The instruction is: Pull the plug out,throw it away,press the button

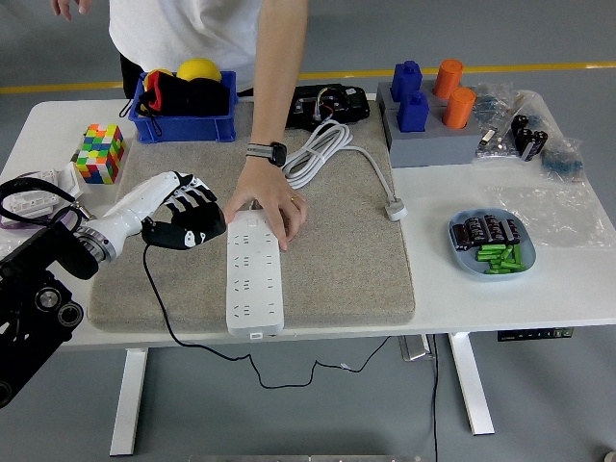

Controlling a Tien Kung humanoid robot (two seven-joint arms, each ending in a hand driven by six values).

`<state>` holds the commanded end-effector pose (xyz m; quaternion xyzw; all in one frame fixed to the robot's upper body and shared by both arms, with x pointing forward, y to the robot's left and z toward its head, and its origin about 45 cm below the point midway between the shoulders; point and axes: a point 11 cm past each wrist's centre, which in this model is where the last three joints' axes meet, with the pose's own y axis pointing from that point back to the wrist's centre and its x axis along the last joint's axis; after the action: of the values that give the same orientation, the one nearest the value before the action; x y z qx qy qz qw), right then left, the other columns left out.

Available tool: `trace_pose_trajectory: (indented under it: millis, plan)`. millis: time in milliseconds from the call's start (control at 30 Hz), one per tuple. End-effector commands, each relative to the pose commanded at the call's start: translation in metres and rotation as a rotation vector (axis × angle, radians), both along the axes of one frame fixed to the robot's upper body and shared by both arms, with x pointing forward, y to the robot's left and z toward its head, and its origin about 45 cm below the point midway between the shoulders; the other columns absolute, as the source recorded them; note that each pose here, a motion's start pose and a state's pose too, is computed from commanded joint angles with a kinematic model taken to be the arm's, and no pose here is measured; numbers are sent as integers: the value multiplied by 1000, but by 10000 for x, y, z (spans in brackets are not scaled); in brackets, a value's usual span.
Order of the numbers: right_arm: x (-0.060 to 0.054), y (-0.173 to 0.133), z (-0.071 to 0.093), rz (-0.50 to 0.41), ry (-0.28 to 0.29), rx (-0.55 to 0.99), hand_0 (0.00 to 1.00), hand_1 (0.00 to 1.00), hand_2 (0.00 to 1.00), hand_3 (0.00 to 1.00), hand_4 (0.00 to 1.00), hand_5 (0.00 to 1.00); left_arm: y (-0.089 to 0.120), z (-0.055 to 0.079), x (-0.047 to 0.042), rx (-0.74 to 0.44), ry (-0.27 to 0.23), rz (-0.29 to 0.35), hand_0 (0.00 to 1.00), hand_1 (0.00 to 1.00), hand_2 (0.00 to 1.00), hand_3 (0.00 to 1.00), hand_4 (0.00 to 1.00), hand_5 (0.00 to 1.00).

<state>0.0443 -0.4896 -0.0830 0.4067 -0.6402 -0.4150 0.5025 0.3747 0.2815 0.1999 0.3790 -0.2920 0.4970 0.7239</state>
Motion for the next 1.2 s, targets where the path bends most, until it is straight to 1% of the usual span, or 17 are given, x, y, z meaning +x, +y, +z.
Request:
trace_pose_trajectory:
  millis: [67, 167, 200, 367, 400, 567, 600, 800, 833, 867, 967, 1000, 1100, 1200]
  plan:
    - [1, 5, -2, 0, 0, 1, 804, 695, 675, 667, 774, 664, 71, -65, 36, 13, 14, 27, 506, 366, 354, 518, 630, 2]
    - [-1, 7, -3, -1, 1, 2, 804, 695, 675, 667, 774, 664, 137, -166, 62, 23, 40, 51, 506, 366, 354, 518, 630, 2]
    - [-2, 5, -3, -1, 1, 2, 804, 697, 675, 667, 774, 665, 150, -192, 65, 27, 46, 56, 538, 490, 460, 589, 699, 2]
    - [-7, -2, 0, -2, 2, 0, 804, 697, 675, 667, 774, 665, 181, -280, 62, 26, 78, 73, 538, 490, 460, 589, 699, 2]
    - [-6, -1, 0, -2, 2, 0, 804, 697, 676, 667, 774, 665, 190, -301, 62, 21, 92, 78, 678, 727, 702, 785, 783, 2]
    - [1, 7, -3, 1, 0, 2, 804, 697, 676, 667, 774, 665, 212, -316, 76, 9, 105, 89, 678, 727, 702, 785, 783, 2]
    - [2, 7, -3, 2, 1, 2, 804, 696, 676, 666, 774, 665, 213, -312, 79, 10, 104, 90, 736, 799, 779, 848, 819, 2]
    - [8, -14, 8, 10, 4, -3, 804, 696, 676, 666, 774, 665, 187, -305, 101, 18, 110, 86, 736, 799, 779, 848, 819, 2]
    - [11, -18, 10, 11, 4, -4, 804, 696, 675, 666, 774, 664, 179, -293, 102, 23, 108, 83, 744, 807, 809, 856, 844, 2]
    - [14, -22, 12, 12, 3, -5, 804, 696, 675, 666, 774, 664, 168, -277, 104, 25, 104, 79, 744, 807, 809, 856, 844, 2]
    - [5, -35, 18, 12, 6, -8, 804, 696, 675, 666, 774, 664, 57, -180, 119, 14, 87, 46, 744, 807, 809, 856, 844, 2]
    - [1, -36, 18, 12, 8, -8, 804, 696, 675, 666, 774, 664, 10, -155, 125, 12, 84, 32, 663, 710, 714, 851, 853, 2]
    - [-7, -35, 16, 12, 10, -7, 803, 696, 676, 665, 773, 666, -144, -99, 137, 6, 84, -11, 663, 710, 714, 851, 853, 2]
    - [-10, -29, 13, 12, 9, -6, 803, 696, 676, 665, 773, 666, -290, -93, 150, 1, 104, -43, 663, 710, 714, 851, 853, 2]
